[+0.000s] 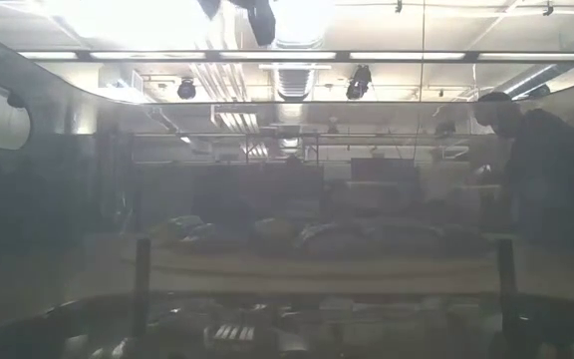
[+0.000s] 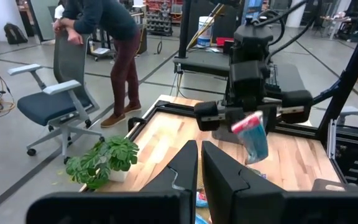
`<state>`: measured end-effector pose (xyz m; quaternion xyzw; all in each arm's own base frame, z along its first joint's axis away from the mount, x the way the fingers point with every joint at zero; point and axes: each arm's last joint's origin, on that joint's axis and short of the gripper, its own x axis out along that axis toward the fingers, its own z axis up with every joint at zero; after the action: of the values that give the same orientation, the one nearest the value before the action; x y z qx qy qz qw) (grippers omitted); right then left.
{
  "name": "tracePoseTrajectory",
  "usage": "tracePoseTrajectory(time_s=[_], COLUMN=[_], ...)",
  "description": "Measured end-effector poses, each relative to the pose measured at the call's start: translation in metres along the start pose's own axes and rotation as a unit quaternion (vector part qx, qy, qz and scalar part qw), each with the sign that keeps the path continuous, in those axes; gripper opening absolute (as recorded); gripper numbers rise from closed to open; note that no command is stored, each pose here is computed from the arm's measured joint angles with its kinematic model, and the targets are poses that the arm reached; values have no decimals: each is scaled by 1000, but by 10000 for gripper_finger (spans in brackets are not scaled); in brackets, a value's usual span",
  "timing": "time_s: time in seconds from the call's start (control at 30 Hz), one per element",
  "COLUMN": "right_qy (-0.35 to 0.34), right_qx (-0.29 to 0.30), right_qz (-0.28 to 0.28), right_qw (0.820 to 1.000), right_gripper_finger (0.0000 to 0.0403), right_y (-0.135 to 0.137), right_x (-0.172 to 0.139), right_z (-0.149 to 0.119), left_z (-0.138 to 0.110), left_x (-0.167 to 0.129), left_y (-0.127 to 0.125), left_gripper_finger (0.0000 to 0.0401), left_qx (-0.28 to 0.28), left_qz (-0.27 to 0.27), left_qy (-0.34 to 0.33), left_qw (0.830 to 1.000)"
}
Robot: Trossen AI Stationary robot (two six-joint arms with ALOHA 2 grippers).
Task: Pick and place Granola Bars by type
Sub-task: Put the red granola bar into the top left bin
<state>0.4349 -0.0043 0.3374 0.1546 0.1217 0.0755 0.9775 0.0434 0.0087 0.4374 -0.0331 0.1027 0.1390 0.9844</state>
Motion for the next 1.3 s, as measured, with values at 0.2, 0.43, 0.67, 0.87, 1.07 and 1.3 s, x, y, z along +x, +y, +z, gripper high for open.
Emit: tracePoseTrajectory(time_s=[0.2,0.43,0.67,0.87,1.07,1.3], right_qy=[-12,-20,-22,-31,-15,-8], right_qx=[2,-3,-5,-32,-57,-57], right_qz=[4,6,6,8,0,-8], right_qw=[1000,1000,1000,999,998,998], right_gripper_finger=[38,38,38,38,38,38], right_y=[1,3,4,7,8,4], right_x=[0,-1,-2,-5,-9,-11], right_z=[3,9,11,23,31,31], left_z=[1,17,10,4,10,9], left_x=[9,44,78,105,115,107], left_y=[-3,-16,-22,-28,-32,-30], left_gripper_finger=[5,7,87,170,192,193], left_qx=[-11,-38,-52,-57,-62,-65], left_qz=[-7,-87,-88,-84,-109,-109], left_qy=[6,-50,-3,37,13,18], left_qw=[1000,994,995,994,992,992])
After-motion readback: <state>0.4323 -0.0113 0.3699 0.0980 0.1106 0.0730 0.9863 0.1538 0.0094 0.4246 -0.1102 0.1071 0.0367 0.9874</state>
